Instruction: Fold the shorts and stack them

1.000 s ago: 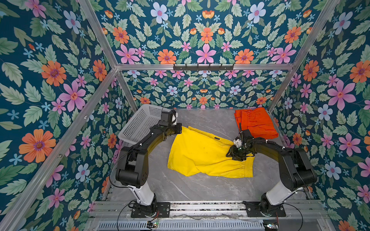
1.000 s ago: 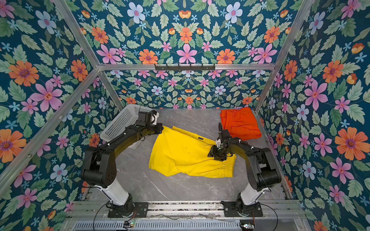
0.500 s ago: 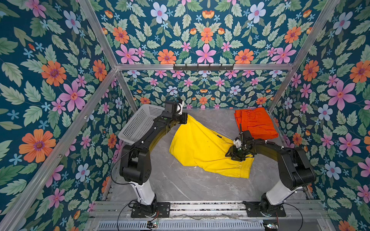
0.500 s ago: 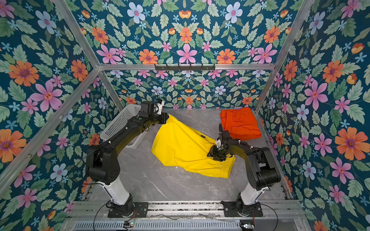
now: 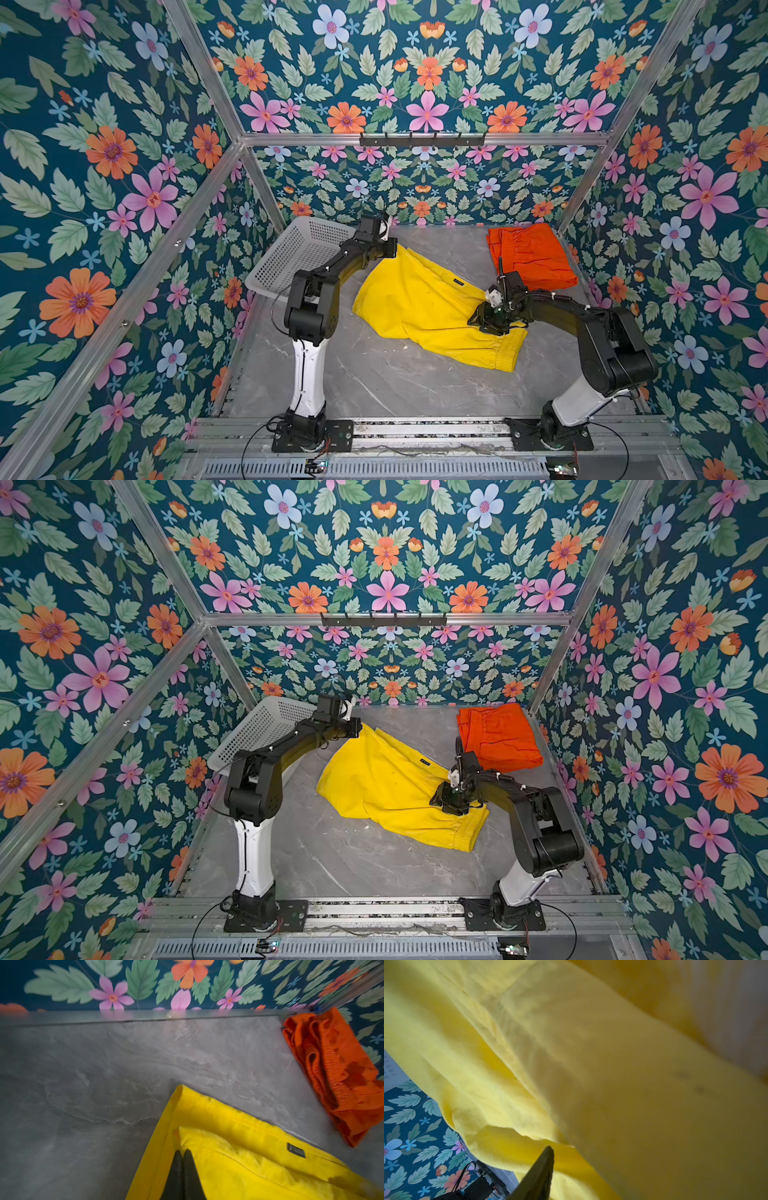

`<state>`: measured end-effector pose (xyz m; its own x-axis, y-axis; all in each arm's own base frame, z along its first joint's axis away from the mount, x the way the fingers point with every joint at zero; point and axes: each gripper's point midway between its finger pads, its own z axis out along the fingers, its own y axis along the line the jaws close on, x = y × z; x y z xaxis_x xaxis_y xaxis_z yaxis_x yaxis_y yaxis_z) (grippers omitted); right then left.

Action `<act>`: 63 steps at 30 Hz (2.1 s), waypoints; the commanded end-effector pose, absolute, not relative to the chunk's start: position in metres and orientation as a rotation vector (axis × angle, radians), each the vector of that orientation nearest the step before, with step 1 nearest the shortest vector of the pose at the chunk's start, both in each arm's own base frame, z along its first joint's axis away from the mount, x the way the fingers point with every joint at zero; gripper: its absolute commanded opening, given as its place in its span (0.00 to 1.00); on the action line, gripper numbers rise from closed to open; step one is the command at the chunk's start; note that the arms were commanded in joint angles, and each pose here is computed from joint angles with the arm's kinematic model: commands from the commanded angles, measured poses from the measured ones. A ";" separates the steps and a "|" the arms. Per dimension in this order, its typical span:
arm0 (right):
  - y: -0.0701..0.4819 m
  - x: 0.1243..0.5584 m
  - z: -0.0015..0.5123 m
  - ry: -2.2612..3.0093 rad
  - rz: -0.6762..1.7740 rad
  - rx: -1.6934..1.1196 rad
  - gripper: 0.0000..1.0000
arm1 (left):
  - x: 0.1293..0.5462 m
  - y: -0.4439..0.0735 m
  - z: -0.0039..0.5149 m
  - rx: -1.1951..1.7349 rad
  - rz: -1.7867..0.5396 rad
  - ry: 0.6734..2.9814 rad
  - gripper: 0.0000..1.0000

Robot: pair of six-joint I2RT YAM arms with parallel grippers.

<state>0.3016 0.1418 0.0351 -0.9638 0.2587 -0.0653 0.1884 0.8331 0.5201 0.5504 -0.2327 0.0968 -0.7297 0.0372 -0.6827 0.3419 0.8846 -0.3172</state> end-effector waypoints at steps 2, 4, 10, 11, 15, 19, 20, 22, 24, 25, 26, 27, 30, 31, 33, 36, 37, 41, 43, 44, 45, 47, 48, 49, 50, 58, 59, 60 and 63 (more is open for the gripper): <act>0.138 0.308 0.061 2.818 0.766 0.358 0.53 | 0.558 -0.231 0.082 0.238 -0.542 2.354 0.22; 0.139 0.315 0.087 2.749 0.787 0.329 0.54 | 0.561 -0.229 0.090 0.227 -0.540 2.336 0.36; 0.134 0.320 0.138 2.656 0.793 0.309 0.55 | 0.550 -0.217 0.159 0.202 -0.498 2.224 0.47; 0.132 0.318 0.139 2.658 0.809 0.332 0.55 | 0.543 -0.218 0.171 0.201 -0.509 2.205 0.47; 0.115 0.307 0.136 2.654 0.882 0.464 0.54 | 0.502 -0.241 0.192 0.273 -0.631 2.172 0.46; 0.078 0.288 0.130 2.613 0.900 0.709 0.56 | 0.461 -0.275 0.170 0.366 -0.712 2.234 0.45; 0.068 0.282 0.129 2.599 0.891 0.764 0.57 | 0.452 -0.283 0.163 0.376 -0.732 2.247 0.45; 0.047 0.267 0.124 2.577 0.859 0.904 0.68 | 0.433 -0.303 0.146 0.402 -0.791 2.274 0.44; 0.033 0.250 0.117 2.579 0.829 1.025 0.72 | 0.418 -0.318 0.131 0.450 -0.805 2.304 0.44; 0.028 0.242 0.112 2.591 0.808 1.073 0.72 | 0.413 -0.325 0.127 0.473 -0.809 2.311 0.44; 0.027 0.235 0.109 2.603 0.797 1.105 0.73 | 0.408 -0.330 0.123 0.484 -0.817 2.317 0.44; 0.029 0.229 0.104 2.614 0.800 1.127 0.73 | 0.406 -0.334 0.119 0.481 -0.827 2.322 0.44; 0.036 0.218 0.090 2.625 0.850 1.187 0.73 | 0.401 -0.339 0.104 0.483 -0.836 2.349 0.43; 0.039 0.215 0.084 2.626 0.872 1.206 0.73 | 0.401 -0.339 0.097 0.482 -0.827 2.362 0.43; 0.043 0.213 0.075 2.616 0.908 1.233 0.73 | 0.398 -0.338 0.084 0.492 -0.822 2.388 0.43; 0.045 0.208 0.065 2.634 0.918 1.265 0.73 | 0.396 -0.338 0.070 0.495 -0.816 2.412 0.42; 0.046 0.208 0.062 2.639 0.927 1.271 0.73 | 0.395 -0.338 0.066 0.495 -0.819 2.419 0.42; 0.049 0.209 0.051 2.641 0.962 1.286 0.73 | 0.392 -0.339 0.056 0.489 -0.829 2.434 0.42; 0.051 0.211 0.045 2.639 0.980 1.287 0.73 | 0.392 -0.339 0.054 0.485 -0.835 2.436 0.42; 0.051 0.213 0.042 2.633 0.993 1.288 0.73 | 0.391 -0.339 0.053 0.488 -0.836 2.436 0.42; 0.052 0.215 0.040 2.628 1.003 1.285 0.73 | 0.390 -0.339 0.051 0.487 -0.836 2.437 0.42; 0.051 0.223 0.039 2.600 1.021 1.250 0.73 | 0.390 -0.339 0.049 0.487 -0.835 2.441 0.42; 0.051 0.227 0.038 2.586 1.030 1.242 0.72 | 0.390 -0.339 0.047 0.487 -0.835 2.443 0.42; 0.051 0.231 0.037 2.573 1.039 1.225 0.72 | 0.390 -0.339 0.046 0.489 -0.836 2.445 0.41; 0.052 0.234 0.036 2.563 1.060 1.210 0.72 | 0.389 -0.339 0.045 0.489 -0.840 2.448 0.42; 0.050 0.259 0.030 2.505 1.091 1.131 0.60 | 0.387 -0.340 0.037 0.477 -0.856 2.464 0.41; 0.050 0.262 0.031 2.492 1.099 1.111 0.56 | 0.386 -0.339 0.035 0.474 -0.857 2.466 0.41; 0.049 0.264 0.031 2.485 1.098 1.105 0.49 | 0.386 -0.339 0.035 0.469 -0.859 2.465 0.41; 0.049 0.268 0.041 2.484 1.098 1.066 0.30 | 0.386 -0.338 0.041 0.458 -0.861 2.461 0.41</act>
<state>0.2565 0.0536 0.0330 -0.6979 0.7003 0.1501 0.5774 0.4261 0.6964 0.3872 -0.3375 0.0371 -0.8193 0.1585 -0.5511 0.4632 0.7494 -0.4731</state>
